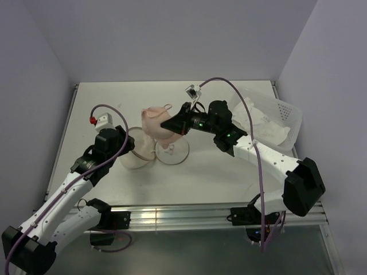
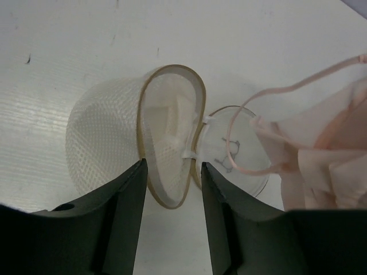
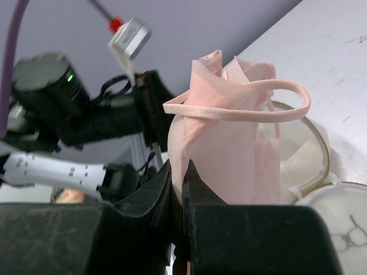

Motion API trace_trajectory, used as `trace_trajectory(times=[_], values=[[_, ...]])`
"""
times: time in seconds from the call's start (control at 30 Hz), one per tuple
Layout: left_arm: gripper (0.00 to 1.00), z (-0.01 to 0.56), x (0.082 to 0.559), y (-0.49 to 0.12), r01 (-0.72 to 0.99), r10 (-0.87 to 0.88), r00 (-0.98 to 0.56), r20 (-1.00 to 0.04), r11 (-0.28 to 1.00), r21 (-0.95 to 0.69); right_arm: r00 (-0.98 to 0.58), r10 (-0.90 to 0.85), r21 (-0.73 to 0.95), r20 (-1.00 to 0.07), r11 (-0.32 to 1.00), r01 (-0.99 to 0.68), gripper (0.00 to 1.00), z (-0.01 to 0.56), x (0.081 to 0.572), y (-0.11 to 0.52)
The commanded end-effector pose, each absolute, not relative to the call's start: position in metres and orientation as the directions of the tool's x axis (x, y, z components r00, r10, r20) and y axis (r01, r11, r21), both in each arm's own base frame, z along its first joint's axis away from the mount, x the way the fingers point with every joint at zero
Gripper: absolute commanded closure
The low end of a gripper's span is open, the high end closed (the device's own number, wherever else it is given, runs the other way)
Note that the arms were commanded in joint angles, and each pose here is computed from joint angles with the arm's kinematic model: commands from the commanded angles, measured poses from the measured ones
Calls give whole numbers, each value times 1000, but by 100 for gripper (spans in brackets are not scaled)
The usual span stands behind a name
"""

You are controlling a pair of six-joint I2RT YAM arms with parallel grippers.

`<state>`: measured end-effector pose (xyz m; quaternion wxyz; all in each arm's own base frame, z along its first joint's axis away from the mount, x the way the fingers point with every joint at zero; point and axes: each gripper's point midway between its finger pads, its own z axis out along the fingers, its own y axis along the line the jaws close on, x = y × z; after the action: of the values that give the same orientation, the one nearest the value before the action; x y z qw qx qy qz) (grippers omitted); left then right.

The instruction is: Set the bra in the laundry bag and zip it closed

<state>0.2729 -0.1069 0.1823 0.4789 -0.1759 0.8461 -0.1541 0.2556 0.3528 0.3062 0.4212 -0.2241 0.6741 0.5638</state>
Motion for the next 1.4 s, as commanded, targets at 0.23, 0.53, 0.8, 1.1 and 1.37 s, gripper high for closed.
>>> trace_trajectory(times=[0.23, 0.53, 0.8, 1.1, 1.37], values=[[43, 160, 282, -94, -264, -528, -411, -743, 849, -458, -595, 374, 679, -711, 148, -719, 100, 325, 286, 380], [50, 151, 306, -107, -235, -553, -394, -734, 833, -501, -636, 362, 719, -681, 169, -674, 100, 291, 297, 391], [100, 150, 300, -112, -205, -571, -395, -720, 819, -536, -691, 305, 751, -655, 167, -638, 100, 251, 287, 418], [100, 154, 287, -109, -175, -580, -386, -718, 810, -560, -695, 294, 755, -656, 227, -616, 100, 215, 295, 422], [100, 176, 293, -130, -44, -588, -376, -716, 783, -620, -733, 179, 751, -656, 252, -610, 100, 172, 273, 438]])
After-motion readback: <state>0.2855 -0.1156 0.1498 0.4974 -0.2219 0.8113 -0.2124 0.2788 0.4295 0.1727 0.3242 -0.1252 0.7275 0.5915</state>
